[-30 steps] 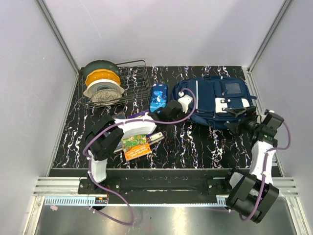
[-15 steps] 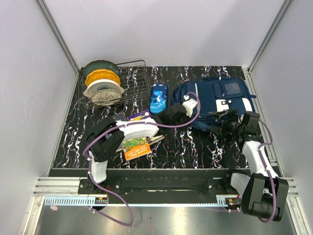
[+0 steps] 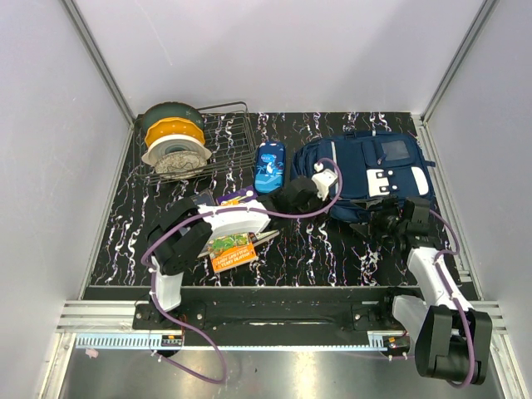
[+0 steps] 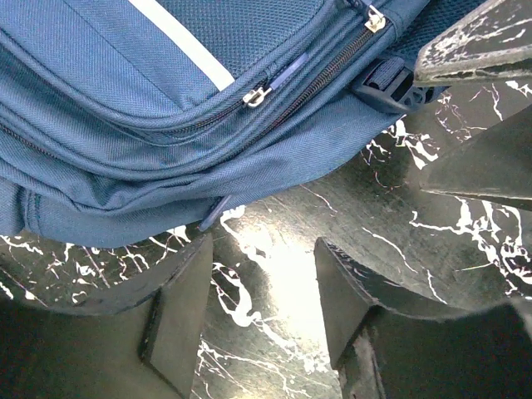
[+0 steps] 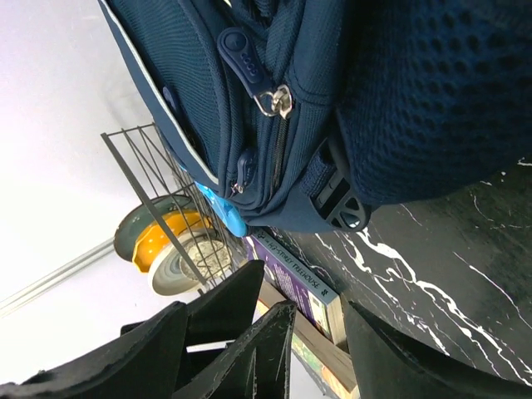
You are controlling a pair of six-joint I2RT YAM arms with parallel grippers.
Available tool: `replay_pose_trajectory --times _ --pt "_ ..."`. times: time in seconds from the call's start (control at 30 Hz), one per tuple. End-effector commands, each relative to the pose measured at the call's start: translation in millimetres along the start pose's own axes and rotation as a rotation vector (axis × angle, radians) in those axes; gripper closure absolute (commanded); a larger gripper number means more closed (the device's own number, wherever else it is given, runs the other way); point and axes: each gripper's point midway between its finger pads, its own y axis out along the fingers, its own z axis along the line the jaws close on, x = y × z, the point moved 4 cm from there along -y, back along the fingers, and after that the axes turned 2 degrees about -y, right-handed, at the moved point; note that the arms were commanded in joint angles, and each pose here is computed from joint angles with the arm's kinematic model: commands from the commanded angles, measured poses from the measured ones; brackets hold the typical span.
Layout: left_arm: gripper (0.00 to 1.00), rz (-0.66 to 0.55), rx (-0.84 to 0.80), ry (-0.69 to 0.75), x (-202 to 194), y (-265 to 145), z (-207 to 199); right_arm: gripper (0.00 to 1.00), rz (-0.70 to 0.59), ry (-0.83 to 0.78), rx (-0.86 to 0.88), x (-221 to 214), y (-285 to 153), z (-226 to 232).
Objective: Pack the student bag
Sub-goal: Unzip the student bag at the center of the board.
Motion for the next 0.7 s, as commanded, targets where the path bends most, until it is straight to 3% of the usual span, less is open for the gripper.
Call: replay_pose_trajectory --times 0.0,0.33,0.67 --pt "0.43 -0.017 -0.036 0.064 2 12 6 0.20 -0.015 -0.029 0.011 4 5 3" --pt "0.39 -0.029 -0.064 0.052 2 25 37 0.20 0.003 -0.049 0.045 2 5 10" --pt "0.39 -0.005 -0.149 0.102 2 41 30 0.20 0.024 -0.053 0.064 0 5 12"
